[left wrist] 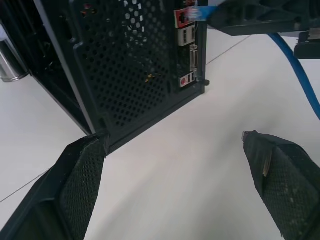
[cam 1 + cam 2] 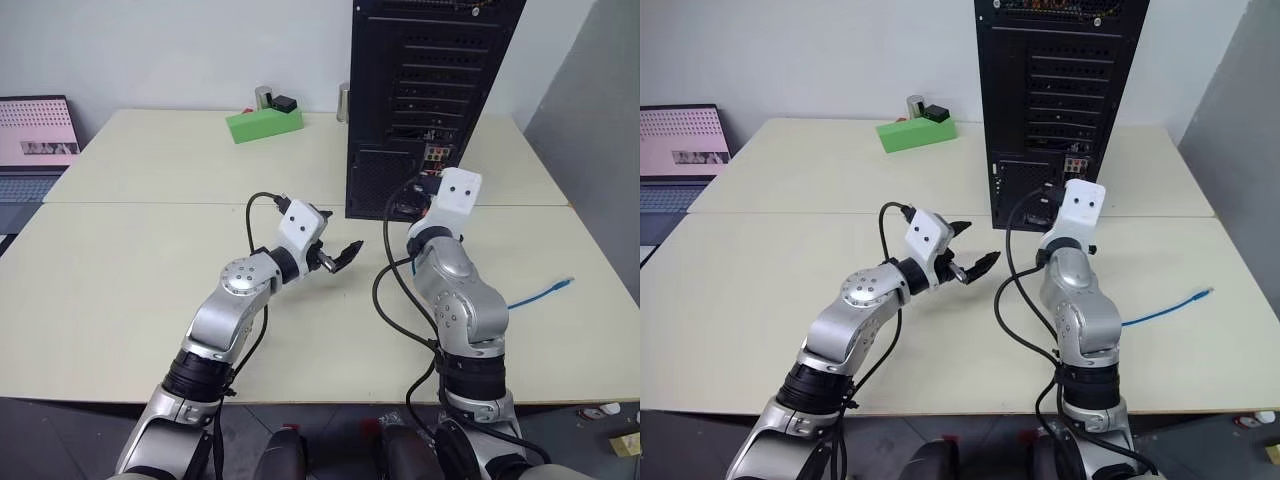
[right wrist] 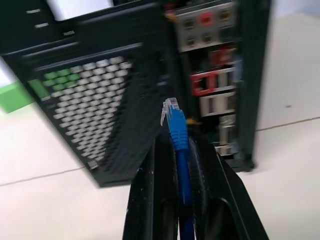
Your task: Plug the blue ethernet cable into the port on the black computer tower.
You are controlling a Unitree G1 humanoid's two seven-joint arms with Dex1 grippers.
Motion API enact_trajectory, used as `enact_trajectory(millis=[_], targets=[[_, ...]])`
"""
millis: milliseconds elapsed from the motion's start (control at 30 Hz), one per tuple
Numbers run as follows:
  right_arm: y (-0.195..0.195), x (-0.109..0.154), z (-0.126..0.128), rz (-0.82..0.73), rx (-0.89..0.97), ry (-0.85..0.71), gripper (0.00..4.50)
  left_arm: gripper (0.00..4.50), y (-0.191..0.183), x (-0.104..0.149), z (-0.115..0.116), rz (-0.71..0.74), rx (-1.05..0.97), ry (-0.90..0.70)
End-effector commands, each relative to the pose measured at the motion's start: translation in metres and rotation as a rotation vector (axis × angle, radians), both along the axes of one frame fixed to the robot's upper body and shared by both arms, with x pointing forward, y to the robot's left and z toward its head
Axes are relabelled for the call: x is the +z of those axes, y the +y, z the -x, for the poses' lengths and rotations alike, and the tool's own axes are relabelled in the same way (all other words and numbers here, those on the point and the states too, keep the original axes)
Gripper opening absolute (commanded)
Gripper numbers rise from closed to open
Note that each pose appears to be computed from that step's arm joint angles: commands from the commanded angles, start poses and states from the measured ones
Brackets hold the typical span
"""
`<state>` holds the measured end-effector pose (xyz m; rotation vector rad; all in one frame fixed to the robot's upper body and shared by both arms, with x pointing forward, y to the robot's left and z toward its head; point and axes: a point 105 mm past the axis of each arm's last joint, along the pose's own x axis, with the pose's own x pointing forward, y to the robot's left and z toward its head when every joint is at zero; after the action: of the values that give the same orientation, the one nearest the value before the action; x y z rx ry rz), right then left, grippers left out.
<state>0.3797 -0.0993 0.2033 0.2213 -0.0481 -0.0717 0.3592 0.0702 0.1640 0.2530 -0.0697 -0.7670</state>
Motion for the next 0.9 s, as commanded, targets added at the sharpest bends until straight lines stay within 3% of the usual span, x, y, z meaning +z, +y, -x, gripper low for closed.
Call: enact_trajectory(millis=[33,900], targets=[[-0.002,0.023,-0.005,-0.012,-0.022,-0.083,0.02,4.5,-0.005,0.02,-0.004,0.026,-0.011,-0.032],[-0.01,0.016,-0.024,0.051,-0.037,-0.08,0.02,4.5,-0.02,0.028,-0.008,-0.018,-0.096,-0.101]])
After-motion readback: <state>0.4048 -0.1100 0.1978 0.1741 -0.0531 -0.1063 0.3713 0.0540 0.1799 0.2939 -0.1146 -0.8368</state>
